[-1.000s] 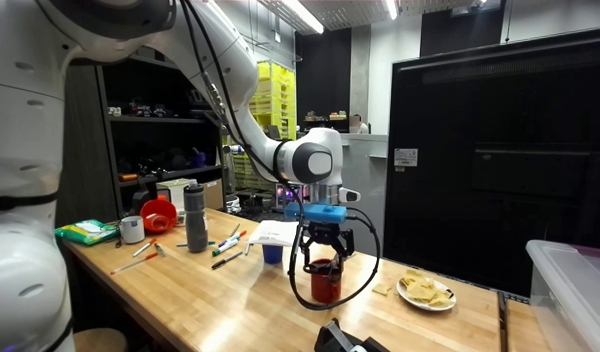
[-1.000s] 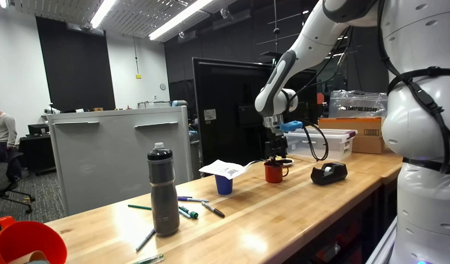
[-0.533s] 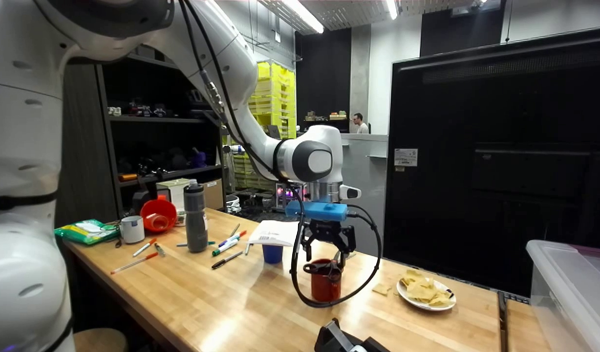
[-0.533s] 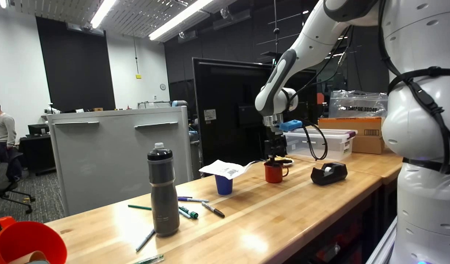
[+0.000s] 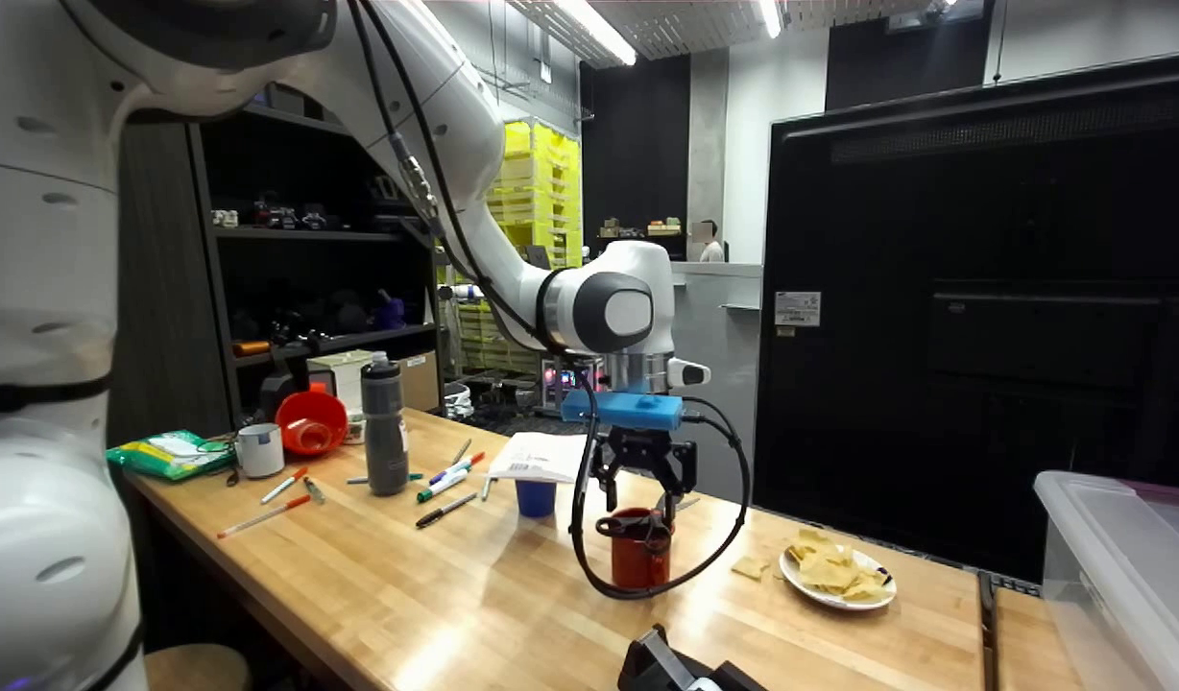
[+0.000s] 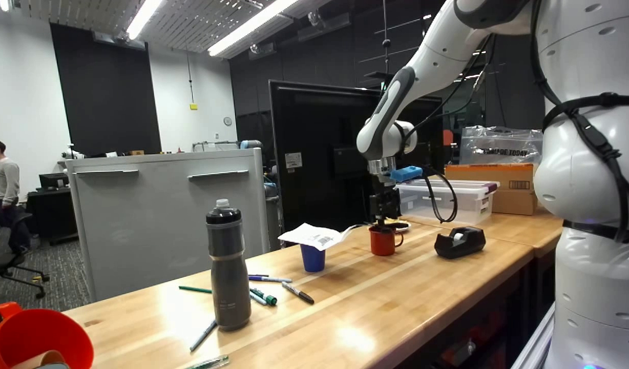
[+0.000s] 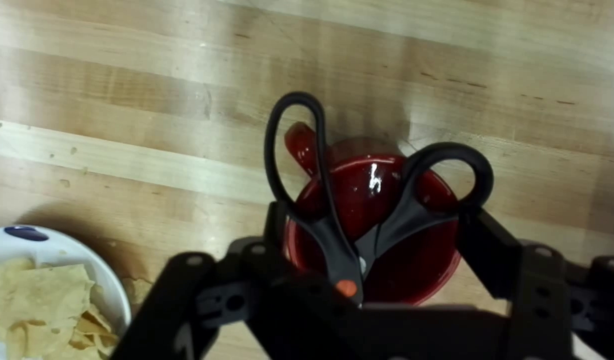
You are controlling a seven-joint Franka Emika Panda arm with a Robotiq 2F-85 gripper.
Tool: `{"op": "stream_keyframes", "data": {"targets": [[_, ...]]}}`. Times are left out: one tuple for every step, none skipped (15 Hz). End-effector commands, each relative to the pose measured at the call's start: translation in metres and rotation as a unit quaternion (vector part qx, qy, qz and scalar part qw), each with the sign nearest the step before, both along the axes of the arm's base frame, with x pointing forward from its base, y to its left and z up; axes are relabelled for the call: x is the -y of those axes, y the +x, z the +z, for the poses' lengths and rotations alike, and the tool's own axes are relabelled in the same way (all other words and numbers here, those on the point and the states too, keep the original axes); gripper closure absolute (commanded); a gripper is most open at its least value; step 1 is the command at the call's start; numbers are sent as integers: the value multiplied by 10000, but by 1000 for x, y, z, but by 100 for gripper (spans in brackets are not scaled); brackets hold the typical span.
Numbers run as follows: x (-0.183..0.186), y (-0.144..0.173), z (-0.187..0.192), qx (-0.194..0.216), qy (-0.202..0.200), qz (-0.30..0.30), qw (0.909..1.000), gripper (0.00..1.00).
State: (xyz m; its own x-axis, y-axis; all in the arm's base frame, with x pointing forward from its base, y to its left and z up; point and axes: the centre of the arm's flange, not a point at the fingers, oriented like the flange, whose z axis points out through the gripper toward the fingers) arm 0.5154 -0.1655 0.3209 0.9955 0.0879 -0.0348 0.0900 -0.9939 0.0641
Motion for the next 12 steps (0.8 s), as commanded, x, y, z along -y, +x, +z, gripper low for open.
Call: {"op": "stream_keyframes", "data": {"targets": [[2, -12, 6, 80, 125, -100, 9998, 12], [4, -14, 6, 75, 146, -128, 9998, 12], [4, -18, 6, 92, 151, -171, 9997, 11], [5, -21, 6, 95, 186, -199, 9996, 10], [5, -25, 6, 98, 214, -231, 9995, 10], [5, -28, 7, 102, 235, -255, 9993, 10], [5, -30, 8, 107, 247, -285, 9992, 11], [5, -33, 9, 113, 253, -308, 9991, 13], [5, -35, 11, 122, 254, -318, 9991, 12], [5, -36, 12, 129, 258, -331, 9990, 13], [5, -37, 13, 131, 264, -337, 9990, 13], [5, -38, 13, 136, 265, -347, 9990, 15]]}}
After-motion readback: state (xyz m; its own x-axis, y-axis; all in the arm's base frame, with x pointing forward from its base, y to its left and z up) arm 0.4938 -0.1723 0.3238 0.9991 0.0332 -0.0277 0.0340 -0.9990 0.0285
